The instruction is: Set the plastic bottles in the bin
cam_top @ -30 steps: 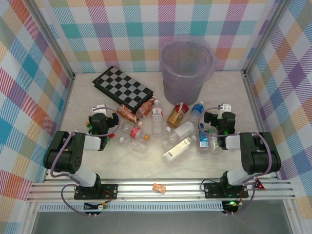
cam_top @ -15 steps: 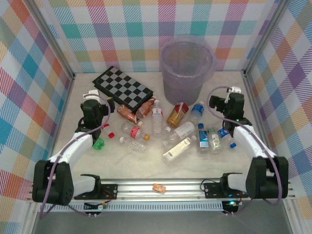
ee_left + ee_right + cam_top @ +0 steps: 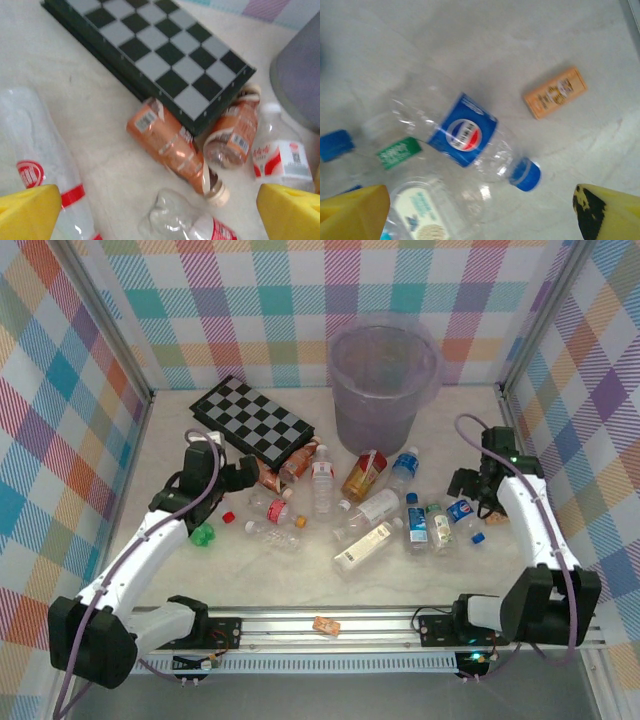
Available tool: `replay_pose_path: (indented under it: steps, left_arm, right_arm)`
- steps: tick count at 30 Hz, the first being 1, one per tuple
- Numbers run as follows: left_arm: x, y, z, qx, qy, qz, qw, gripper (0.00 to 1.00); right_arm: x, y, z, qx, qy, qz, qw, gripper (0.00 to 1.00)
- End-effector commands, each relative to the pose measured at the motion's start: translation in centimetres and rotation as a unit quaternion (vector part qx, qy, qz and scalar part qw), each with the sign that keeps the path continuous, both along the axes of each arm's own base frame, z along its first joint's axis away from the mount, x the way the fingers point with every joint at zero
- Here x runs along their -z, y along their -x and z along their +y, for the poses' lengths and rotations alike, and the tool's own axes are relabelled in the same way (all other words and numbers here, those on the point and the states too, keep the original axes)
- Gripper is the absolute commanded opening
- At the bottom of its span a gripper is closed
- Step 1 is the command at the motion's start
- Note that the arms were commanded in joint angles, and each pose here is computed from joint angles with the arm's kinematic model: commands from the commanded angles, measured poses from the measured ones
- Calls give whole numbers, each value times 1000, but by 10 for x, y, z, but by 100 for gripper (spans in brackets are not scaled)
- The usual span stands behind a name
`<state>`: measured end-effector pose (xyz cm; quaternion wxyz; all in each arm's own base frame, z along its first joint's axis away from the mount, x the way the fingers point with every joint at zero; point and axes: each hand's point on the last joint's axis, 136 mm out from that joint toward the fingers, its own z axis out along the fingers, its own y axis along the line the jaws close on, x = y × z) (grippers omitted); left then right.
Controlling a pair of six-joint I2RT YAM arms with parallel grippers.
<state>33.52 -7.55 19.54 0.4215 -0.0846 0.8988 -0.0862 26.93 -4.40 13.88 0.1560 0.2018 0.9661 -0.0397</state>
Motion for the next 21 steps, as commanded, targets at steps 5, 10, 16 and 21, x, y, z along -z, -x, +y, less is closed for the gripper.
replay_pose_path:
  steps: [5, 10, 16, 21]
  left_arm:
    - [3, 8, -18, 18, 47, 41, 998, 100]
    - [5, 4, -23, 20, 62, 41, 997, 100]
    - [-8, 0, -29, 23, 85, 28, 996, 100]
    - [-13, -1, -29, 18, 94, 22, 995, 100]
  right_arm:
    - [33, -3, 21, -42, -70, 70, 994, 91]
    - [51, -21, 21, -46, -73, 72, 994, 92]
    - [75, -38, 14, -39, -61, 85, 994, 92]
    - [89, -46, 14, -36, -67, 95, 993, 80]
